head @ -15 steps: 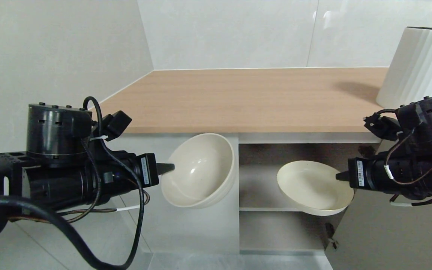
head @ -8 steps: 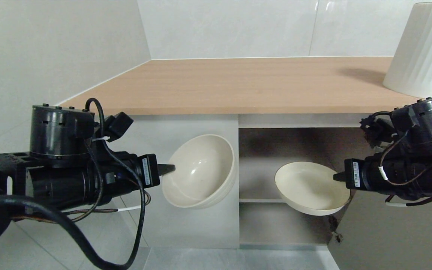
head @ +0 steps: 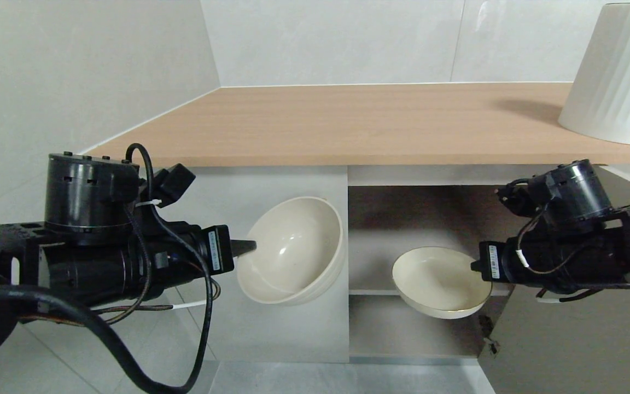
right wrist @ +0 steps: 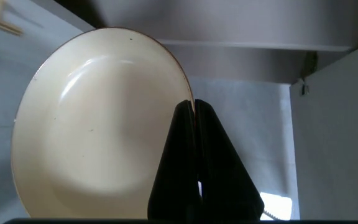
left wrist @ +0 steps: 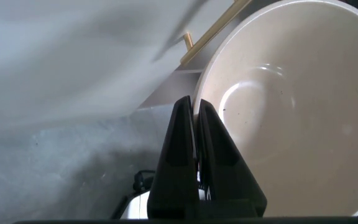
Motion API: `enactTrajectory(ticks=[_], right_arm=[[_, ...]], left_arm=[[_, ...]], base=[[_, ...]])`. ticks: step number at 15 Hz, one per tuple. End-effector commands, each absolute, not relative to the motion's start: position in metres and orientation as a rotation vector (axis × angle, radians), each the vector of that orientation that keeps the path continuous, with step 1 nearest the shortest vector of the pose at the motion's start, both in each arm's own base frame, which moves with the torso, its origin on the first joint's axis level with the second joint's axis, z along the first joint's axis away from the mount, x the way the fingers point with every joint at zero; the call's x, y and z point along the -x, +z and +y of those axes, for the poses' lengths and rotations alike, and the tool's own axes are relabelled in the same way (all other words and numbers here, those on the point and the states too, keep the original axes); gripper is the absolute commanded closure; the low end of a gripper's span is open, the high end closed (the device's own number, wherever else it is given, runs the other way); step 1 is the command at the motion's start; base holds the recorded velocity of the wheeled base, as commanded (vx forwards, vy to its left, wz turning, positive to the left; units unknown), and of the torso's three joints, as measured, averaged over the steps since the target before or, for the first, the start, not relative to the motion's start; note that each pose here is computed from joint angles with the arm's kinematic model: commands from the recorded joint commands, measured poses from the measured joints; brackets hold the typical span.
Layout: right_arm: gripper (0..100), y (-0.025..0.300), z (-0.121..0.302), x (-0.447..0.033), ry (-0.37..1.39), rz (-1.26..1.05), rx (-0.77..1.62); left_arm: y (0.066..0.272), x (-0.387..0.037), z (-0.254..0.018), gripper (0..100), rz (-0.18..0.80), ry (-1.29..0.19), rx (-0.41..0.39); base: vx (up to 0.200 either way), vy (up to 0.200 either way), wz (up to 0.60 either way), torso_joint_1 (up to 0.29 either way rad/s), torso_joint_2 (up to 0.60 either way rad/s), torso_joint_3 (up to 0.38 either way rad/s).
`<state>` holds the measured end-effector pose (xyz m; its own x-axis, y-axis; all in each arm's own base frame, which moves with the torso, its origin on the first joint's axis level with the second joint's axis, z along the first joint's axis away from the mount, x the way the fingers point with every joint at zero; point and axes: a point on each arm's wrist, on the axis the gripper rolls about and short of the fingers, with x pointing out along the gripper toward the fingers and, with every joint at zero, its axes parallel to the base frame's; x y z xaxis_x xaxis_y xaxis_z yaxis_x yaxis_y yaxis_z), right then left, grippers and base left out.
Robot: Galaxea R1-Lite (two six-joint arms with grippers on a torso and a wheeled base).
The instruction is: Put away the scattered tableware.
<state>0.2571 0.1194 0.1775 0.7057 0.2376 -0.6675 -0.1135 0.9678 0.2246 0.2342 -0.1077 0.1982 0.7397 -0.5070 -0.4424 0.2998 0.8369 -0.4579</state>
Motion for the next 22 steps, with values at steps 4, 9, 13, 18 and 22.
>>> enactTrajectory(ticks=[4,9,13,18,22], right_arm=[[100,0.09,0.141,-0.307,0.119,0.864,-0.125],[100,0.03,0.121,-0.351,-0.003,0.785,-0.163],[100,0.013,0.116,-0.373,-0.018,0.699,-0.186],[100,0.001,0.123,-0.398,-0.077,0.648,-0.174],[100,-0.005,0.125,-0.41,-0.13,0.616,-0.168]], left_arm=[[0.198,-0.234,-0.109,100,0.59,-0.458,0.373],[0.197,-0.234,-0.11,100,0.594,-0.461,0.371],[0.195,-0.235,-0.112,100,0.601,-0.462,0.368],[0.192,-0.236,-0.113,100,0.613,-0.462,0.365],[0.191,-0.237,-0.114,100,0.618,-0.461,0.365]], base=[[0.0,0.0,0.0,0.0,0.0,0.0],[0.0,0.0,0.0,0.0,0.0,0.0],[0.0,0.0,0.0,0.0,0.0,0.0],[0.0,0.0,0.0,0.0,0.0,0.0],[0.0,0.0,0.0,0.0,0.0,0.0]])
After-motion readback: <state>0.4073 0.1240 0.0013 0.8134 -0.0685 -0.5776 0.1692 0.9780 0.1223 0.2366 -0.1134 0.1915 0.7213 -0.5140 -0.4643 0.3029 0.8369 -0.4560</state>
